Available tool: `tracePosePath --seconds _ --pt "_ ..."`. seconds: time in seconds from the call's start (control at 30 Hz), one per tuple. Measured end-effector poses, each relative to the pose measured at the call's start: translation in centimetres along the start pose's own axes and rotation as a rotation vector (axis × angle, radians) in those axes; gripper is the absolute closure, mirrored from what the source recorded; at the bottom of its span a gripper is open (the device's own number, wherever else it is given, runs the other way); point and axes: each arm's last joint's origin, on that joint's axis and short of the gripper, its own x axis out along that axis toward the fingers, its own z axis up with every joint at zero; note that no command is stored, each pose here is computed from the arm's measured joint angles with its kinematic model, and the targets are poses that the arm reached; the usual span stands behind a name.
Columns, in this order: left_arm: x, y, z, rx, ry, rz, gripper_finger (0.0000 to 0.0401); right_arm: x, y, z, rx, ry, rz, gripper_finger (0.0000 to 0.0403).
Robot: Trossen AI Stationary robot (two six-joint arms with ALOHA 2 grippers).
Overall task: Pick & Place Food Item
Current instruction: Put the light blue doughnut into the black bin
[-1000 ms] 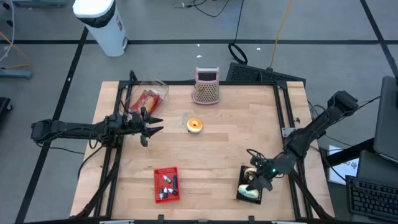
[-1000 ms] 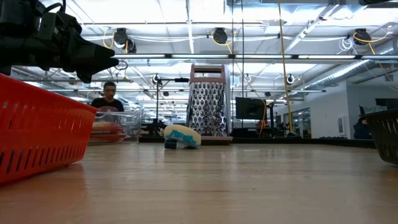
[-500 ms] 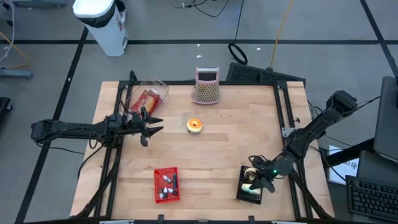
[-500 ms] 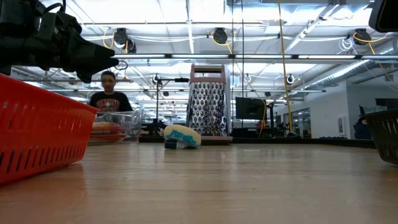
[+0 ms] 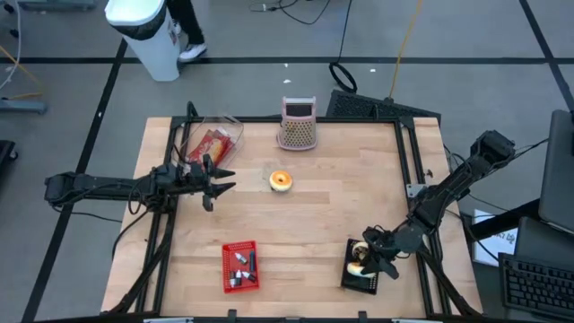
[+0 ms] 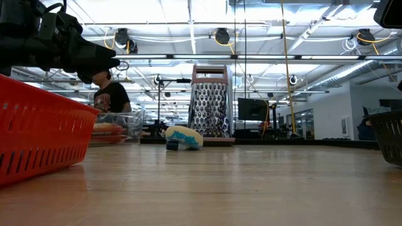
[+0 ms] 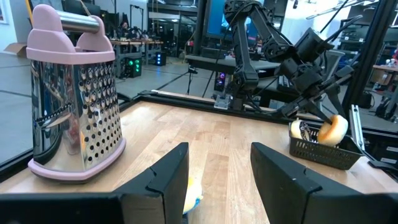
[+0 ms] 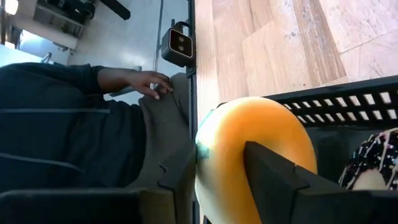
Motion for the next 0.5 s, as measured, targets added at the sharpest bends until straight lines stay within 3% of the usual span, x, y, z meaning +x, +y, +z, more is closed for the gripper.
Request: tracePosePath --seconds 0.5 --pt "0.0 0.0 0.0 0.0 0.0 0.0 0.0226 -0.05 -0.9 -0.27 -0.028 -0.002 -0.11 0.0302"
